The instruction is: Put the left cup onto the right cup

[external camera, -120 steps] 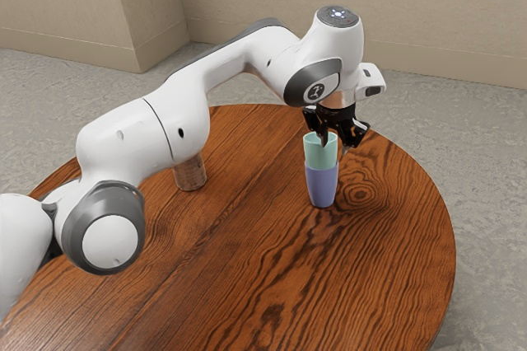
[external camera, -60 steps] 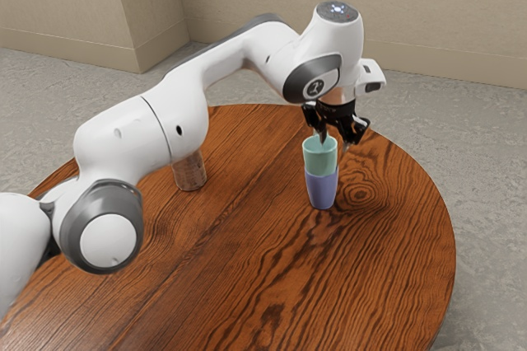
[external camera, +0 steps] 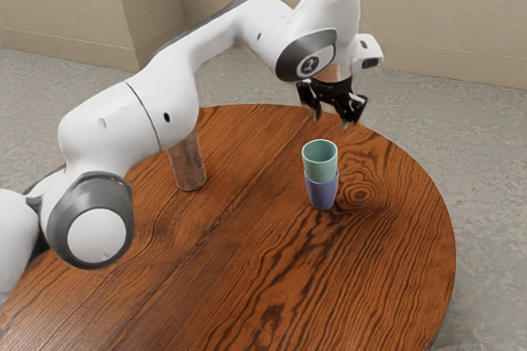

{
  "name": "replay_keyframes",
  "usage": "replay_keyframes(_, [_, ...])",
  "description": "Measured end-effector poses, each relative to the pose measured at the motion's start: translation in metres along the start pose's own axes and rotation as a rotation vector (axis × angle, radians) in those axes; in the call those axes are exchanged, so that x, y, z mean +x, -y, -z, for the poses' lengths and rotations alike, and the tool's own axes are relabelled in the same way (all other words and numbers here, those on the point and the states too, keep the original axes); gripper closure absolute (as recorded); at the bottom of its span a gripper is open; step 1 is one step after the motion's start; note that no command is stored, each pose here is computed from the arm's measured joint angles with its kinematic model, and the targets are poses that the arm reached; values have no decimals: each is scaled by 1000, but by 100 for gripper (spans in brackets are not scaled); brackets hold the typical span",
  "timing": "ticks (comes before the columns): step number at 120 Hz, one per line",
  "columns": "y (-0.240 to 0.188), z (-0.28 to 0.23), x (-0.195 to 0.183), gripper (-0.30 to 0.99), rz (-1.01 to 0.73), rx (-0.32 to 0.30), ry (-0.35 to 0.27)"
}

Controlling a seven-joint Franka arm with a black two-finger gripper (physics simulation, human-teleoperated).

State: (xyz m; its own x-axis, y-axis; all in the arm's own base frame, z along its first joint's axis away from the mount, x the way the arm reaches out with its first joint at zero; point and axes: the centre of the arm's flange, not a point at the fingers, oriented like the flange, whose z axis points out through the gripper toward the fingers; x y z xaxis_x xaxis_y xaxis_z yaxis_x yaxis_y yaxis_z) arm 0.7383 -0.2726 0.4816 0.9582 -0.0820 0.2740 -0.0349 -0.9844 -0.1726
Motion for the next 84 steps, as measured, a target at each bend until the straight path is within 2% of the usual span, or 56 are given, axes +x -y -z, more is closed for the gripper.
replay_keyframes(17, [5,64,-12,20,-24,33,-29])
replay_keyframes(25, [28,90,-19,14,1,63,-22])
replay_keyframes(37, [72,121,-42,9,56,85,33])
replay_keyframes(68, [199,164,-115,3,229,71,171])
replay_keyframes(84, [276,143,-161,1,327,45,307])
